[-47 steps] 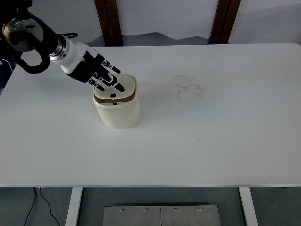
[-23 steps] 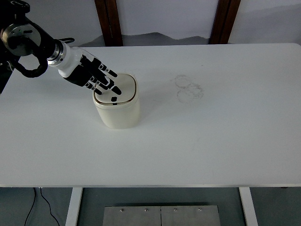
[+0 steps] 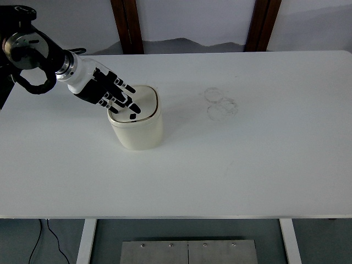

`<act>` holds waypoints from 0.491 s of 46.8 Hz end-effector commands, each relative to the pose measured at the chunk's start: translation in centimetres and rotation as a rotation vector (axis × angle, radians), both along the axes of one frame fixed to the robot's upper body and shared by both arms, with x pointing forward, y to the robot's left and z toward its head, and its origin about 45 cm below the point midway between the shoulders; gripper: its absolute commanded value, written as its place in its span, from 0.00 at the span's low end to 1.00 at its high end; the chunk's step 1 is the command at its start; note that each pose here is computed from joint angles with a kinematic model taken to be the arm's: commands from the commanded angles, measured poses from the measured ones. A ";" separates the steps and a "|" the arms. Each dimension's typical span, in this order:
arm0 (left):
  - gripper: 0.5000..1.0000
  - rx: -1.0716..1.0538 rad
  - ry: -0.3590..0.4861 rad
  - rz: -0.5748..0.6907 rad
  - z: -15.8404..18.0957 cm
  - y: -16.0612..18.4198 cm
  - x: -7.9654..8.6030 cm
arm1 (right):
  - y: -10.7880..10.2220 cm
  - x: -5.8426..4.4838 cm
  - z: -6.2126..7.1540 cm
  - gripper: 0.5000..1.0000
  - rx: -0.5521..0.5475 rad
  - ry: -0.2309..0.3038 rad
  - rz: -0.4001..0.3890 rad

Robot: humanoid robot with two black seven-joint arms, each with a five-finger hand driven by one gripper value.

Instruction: Close trash bin

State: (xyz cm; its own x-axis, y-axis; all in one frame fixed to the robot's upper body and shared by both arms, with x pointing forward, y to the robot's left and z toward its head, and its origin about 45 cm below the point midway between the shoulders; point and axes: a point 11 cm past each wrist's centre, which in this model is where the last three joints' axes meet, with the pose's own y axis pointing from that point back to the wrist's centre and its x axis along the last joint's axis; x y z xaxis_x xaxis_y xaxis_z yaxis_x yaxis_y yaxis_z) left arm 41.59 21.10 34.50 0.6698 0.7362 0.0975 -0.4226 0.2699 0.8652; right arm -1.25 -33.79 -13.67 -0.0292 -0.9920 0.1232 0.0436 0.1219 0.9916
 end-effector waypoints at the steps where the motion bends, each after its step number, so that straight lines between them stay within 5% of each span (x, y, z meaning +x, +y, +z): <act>1: 1.00 0.000 0.000 0.001 0.0 0.1 0.0 | 0.0 0.0 0.0 0.99 0.000 0.000 0.000; 23: 1.00 -0.003 -0.020 0.001 0.8 -0.1 0.3 | 0.0 0.0 0.0 0.99 0.000 0.000 0.000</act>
